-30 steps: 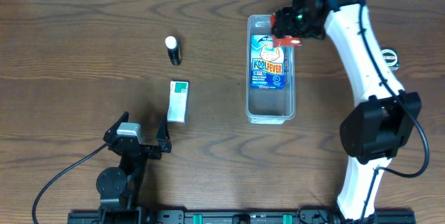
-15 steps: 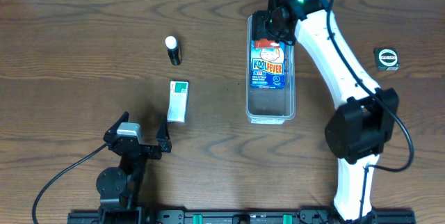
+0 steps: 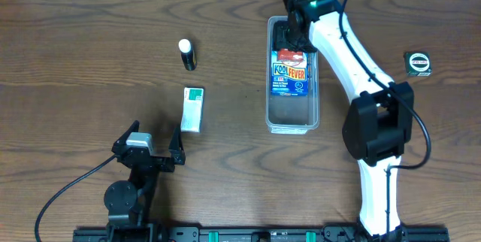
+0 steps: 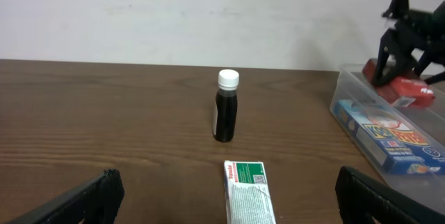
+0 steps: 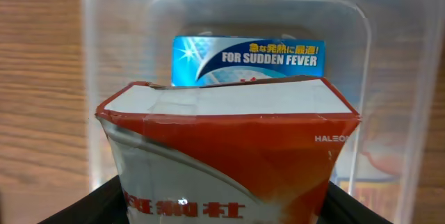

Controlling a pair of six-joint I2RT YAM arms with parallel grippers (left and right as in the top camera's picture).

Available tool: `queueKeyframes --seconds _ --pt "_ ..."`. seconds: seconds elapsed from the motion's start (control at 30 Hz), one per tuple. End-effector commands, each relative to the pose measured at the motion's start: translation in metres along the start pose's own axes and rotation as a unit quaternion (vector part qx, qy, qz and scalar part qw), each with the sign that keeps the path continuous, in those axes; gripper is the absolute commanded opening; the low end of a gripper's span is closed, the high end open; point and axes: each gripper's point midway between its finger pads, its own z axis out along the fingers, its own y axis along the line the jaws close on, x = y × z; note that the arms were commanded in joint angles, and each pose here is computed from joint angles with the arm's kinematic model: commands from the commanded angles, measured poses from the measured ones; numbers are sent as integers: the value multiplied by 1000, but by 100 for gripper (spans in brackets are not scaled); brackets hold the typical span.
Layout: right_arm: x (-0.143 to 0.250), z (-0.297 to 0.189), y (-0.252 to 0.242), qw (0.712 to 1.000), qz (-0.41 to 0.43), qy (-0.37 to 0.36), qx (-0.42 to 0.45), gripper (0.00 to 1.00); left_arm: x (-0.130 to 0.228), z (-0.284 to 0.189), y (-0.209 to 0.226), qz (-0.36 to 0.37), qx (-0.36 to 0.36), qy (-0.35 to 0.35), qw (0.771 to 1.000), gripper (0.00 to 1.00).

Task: Pack container
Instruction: 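Lower the red-white box into the container and release it, then move the right gripper over the green Zam-Buk box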

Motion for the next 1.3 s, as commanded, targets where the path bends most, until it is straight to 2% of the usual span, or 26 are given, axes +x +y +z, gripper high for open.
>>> queueKeyframes --seconds 0.0,0.43,0.77,1.07,1.27 --pt "6 22 -3 1000 3 15 19 66 15 1 1 1 1 22 1000 98" --pt "15 37 -7 999 2 37 29 72 15 1 1 1 1 22 1000 98" --pt "2 31 -9 999 -4 15 33 78 15 1 1 1 0 22 1000 98" --pt "-38 -34 -2 1000 -2 -31 3 83 15 1 1 1 1 22 1000 98" --pt "-68 -99 -40 996 -51 -71 13 87 15 1 1 1 0 22 1000 98"
